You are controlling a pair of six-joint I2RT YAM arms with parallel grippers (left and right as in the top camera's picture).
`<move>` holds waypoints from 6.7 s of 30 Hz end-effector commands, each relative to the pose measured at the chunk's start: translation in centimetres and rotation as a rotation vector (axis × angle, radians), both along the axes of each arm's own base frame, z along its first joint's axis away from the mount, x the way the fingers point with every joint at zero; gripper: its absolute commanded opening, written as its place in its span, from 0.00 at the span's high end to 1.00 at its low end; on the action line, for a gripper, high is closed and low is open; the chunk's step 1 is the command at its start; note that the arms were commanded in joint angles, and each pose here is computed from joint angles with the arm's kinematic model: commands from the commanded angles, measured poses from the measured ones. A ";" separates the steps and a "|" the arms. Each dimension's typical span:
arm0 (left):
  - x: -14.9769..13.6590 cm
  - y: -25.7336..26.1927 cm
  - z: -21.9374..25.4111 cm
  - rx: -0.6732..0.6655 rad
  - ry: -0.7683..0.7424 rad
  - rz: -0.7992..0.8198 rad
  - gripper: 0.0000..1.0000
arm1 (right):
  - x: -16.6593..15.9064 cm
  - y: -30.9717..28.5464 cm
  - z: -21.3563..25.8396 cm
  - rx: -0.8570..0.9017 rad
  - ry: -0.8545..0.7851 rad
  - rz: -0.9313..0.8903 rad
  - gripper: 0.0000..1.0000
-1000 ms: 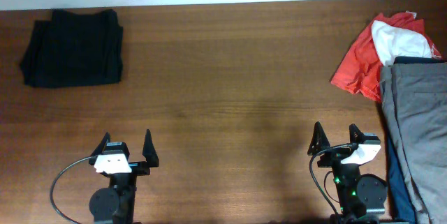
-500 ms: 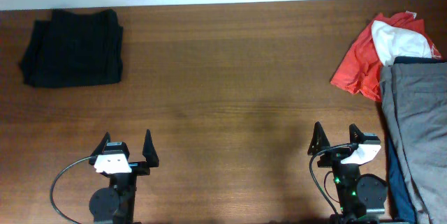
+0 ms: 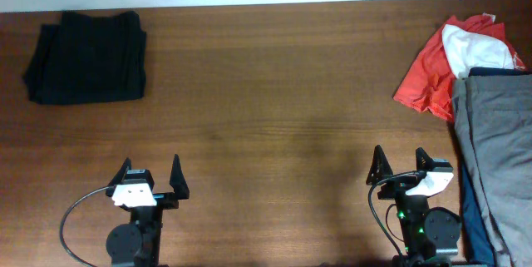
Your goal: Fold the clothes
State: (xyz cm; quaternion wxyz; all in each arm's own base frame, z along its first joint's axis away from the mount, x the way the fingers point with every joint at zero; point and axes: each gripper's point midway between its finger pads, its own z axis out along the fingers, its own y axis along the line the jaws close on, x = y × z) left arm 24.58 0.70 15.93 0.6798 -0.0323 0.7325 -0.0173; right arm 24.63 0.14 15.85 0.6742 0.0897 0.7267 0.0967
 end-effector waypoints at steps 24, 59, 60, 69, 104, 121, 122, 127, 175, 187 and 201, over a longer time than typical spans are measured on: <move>0.0 0.0 -0.4 0.012 0.008 -0.001 0.01 | -4.1 8.6 10.6 0.368 -0.247 0.569 0.01; 0.0 0.0 -0.4 0.012 0.008 -0.001 0.01 | 19.3 -25.8 -12.6 -0.336 1.185 -0.438 0.27; 0.0 0.0 -0.4 0.012 0.008 -0.001 0.01 | 19.1 -26.1 -12.6 -0.331 1.186 -0.444 0.29; 0.0 0.0 -0.4 0.012 0.008 -0.001 0.01 | 18.9 -26.9 -10.6 -0.229 1.149 -0.549 0.96; 0.0 0.0 -0.4 0.012 0.008 -0.001 0.01 | 9.6 37.3 6.6 -0.232 0.765 0.838 0.01; 0.1 0.0 0.4 0.013 -0.023 -0.002 0.01 | 10.0 -2.8 -6.3 0.161 1.477 -0.048 0.01; 0.1 -0.5 -0.1 0.010 -0.004 -0.031 0.01 | 9.6 -2.8 -7.9 0.162 1.489 -0.050 0.01; -0.2 -3.5 1.1 -0.017 -0.052 -0.201 0.01 | 8.2 -2.5 -12.2 0.212 1.501 -0.092 0.01; 9.6 8.4 -18.7 -0.108 1.402 0.406 0.99 | 11.2 1.2 -10.9 0.293 1.374 0.154 0.01; 9.9 7.6 -18.6 -0.120 1.406 0.376 0.01 | 14.1 10.6 -12.2 0.019 1.256 0.137 0.07; 9.8 7.5 -18.6 -0.120 1.411 0.375 0.01 | 9.3 8.3 -15.0 0.011 1.504 -0.033 0.96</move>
